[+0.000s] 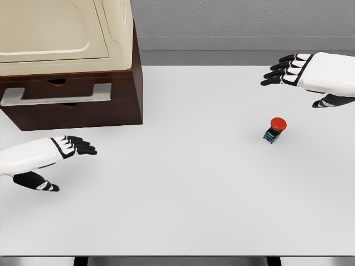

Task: Open the cabinet drawer with left arm, and place a switch into the drawer with right arm

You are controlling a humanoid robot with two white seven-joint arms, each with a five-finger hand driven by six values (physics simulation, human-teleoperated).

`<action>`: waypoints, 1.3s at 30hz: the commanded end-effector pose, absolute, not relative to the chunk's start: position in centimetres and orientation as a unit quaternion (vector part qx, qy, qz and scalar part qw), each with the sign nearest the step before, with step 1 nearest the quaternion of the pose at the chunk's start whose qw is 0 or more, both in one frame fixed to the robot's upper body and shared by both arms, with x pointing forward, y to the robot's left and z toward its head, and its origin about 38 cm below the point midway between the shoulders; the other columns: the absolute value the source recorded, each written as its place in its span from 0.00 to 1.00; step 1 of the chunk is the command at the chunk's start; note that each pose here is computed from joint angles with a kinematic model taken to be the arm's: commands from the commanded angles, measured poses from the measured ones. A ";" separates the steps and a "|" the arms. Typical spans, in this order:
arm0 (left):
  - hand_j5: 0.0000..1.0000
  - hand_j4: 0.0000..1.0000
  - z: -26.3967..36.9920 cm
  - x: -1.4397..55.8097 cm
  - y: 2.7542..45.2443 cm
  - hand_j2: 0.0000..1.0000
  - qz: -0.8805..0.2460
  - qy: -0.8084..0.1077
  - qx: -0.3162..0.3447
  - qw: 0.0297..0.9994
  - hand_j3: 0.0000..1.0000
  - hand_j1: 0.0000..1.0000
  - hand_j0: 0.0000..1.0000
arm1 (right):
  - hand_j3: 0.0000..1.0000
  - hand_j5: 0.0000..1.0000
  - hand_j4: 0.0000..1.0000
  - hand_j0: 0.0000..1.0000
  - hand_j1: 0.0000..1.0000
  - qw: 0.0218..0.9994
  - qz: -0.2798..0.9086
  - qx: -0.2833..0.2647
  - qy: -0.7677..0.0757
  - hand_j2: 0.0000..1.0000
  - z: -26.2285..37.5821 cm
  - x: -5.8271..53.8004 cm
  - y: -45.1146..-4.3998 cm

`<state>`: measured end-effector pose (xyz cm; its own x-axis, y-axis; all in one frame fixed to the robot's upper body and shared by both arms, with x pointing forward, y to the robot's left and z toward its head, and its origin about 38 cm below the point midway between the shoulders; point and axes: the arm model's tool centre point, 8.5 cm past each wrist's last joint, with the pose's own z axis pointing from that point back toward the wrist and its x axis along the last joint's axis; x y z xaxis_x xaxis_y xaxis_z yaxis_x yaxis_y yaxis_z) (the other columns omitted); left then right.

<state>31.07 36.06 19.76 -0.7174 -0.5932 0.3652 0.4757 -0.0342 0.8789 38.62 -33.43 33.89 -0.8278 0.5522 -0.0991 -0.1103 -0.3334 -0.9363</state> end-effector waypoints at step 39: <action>1.00 1.00 27.9 33.3 35.4 1.00 -0.603 -0.639 -0.159 0.451 1.00 1.00 1.00 | 1.00 1.00 1.00 1.00 1.00 0.276 0.829 -0.150 -0.463 1.00 24.4 40.4 -34.0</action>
<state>33.37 35.11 28.08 -0.5672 -0.3344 0.7526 0.7350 0.2066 0.6458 40.36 -34.15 24.69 -0.8029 0.5960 0.0042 -0.3149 -0.4182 -0.8520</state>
